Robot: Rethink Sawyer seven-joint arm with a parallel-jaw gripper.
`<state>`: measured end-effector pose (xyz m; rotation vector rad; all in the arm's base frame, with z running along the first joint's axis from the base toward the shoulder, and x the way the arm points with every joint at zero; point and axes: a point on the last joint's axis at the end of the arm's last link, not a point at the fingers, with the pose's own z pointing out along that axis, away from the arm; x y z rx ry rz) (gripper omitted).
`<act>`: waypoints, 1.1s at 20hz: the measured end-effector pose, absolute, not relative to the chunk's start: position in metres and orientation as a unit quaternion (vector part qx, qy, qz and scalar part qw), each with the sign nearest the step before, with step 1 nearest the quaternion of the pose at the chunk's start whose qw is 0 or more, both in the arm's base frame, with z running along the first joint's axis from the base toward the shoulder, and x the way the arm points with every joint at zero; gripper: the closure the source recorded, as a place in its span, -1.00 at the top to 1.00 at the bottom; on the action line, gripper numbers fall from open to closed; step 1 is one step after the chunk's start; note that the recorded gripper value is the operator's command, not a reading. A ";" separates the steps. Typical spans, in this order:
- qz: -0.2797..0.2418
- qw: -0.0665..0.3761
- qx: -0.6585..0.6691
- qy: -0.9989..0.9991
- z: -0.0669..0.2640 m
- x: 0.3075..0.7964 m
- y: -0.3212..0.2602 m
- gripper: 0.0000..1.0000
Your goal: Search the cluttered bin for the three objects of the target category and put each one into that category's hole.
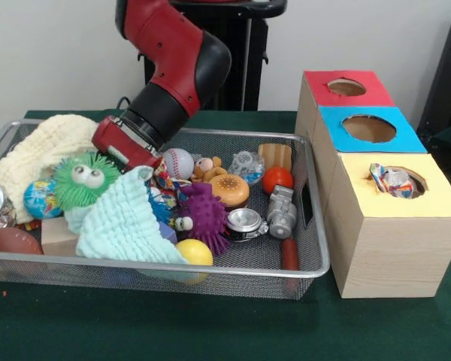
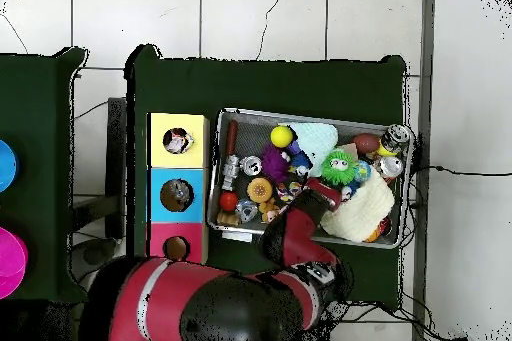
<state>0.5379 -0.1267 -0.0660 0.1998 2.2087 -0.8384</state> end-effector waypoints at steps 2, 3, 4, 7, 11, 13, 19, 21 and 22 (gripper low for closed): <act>-0.300 0.421 0.037 0.855 -0.066 0.541 -0.137 1.00; -0.290 0.432 0.028 0.854 -0.066 0.541 -0.140 1.00; -0.282 0.440 0.023 0.853 -0.067 0.541 -0.142 1.00; -0.237 0.463 0.019 0.854 -0.071 0.536 -0.153 1.00; -0.185 0.474 0.021 0.861 -0.077 0.535 -0.154 1.00; -0.162 0.478 0.014 0.863 -0.079 0.536 -0.151 1.00; -0.090 0.498 -0.032 0.862 -0.078 0.550 -0.132 1.00; -0.067 0.511 -0.060 0.855 -0.074 0.561 -0.123 1.00; -0.064 0.513 -0.064 0.854 -0.074 0.562 -0.122 1.00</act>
